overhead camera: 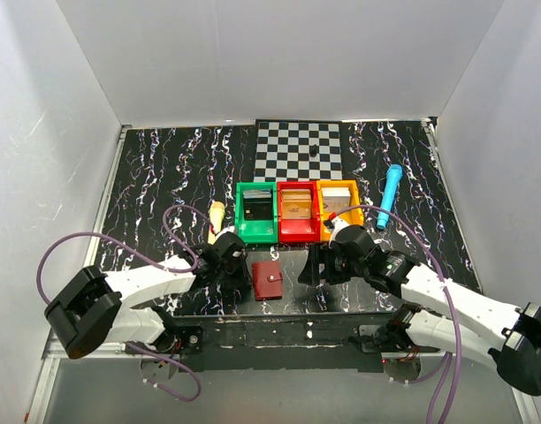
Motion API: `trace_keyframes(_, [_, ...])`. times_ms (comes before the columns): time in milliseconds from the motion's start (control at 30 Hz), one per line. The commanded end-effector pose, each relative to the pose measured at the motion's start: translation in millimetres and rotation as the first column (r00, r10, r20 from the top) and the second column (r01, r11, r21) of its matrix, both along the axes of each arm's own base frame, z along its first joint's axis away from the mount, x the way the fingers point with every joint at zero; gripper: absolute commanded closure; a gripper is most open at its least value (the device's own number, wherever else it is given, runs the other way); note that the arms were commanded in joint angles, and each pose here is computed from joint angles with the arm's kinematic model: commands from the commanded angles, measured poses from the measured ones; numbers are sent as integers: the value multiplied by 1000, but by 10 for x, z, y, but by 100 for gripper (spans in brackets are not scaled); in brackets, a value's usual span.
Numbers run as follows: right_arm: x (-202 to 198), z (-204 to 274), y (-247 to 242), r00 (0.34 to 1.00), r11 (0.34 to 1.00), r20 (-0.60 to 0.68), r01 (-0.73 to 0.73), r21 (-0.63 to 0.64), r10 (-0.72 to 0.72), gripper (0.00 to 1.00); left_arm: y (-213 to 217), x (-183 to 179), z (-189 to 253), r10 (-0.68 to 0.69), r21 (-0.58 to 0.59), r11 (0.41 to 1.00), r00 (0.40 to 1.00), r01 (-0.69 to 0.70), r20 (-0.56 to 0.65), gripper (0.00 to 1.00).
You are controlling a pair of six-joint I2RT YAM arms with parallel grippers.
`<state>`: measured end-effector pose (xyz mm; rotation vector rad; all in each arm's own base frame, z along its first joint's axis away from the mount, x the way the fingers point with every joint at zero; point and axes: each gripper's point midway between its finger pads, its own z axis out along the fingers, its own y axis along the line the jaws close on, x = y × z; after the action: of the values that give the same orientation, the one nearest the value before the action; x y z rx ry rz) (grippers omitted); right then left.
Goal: Take the credit cards out of the card holder
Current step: Open the card holder at the center of the board.
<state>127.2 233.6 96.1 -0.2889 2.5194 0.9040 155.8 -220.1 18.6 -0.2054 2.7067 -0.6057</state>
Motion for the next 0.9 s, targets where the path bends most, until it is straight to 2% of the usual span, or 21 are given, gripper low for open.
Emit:
trace_keyframes(0, [49,30,61,1000,1000,24,5,26,-6,17,-176,115,82,-74,-23,997,996,75,51,83])
trace_keyframes(100, [36,-23,43,1000,1000,19,11,21,-12,17,-276,124,88,-111,-38,993,993,112,40,83])
trace_keyframes(300, [65,-96,56,999,999,7,31,16,-31,17,-269,127,104,-85,-44,995,996,87,33,83])
trace_keyframes(400, [129,-88,131,999,999,3,38,19,-38,17,-118,140,207,-20,-36,999,997,23,76,75])
trace_keyframes(467, [168,-108,201,1000,999,1,30,24,-30,17,-47,122,294,11,-69,998,994,-4,108,65])
trace_keyframes(533, [207,-112,304,1000,999,-7,16,41,-16,18,-48,131,391,20,-126,992,989,-2,145,60])
trace_keyframes(733, [320,-196,528,999,998,-42,16,62,-13,25,-339,120,570,-53,-329,936,972,128,228,63])
trace_keyframes(867, [382,-200,651,999,995,-47,18,97,-14,30,-399,130,470,-81,-306,942,977,140,196,66])
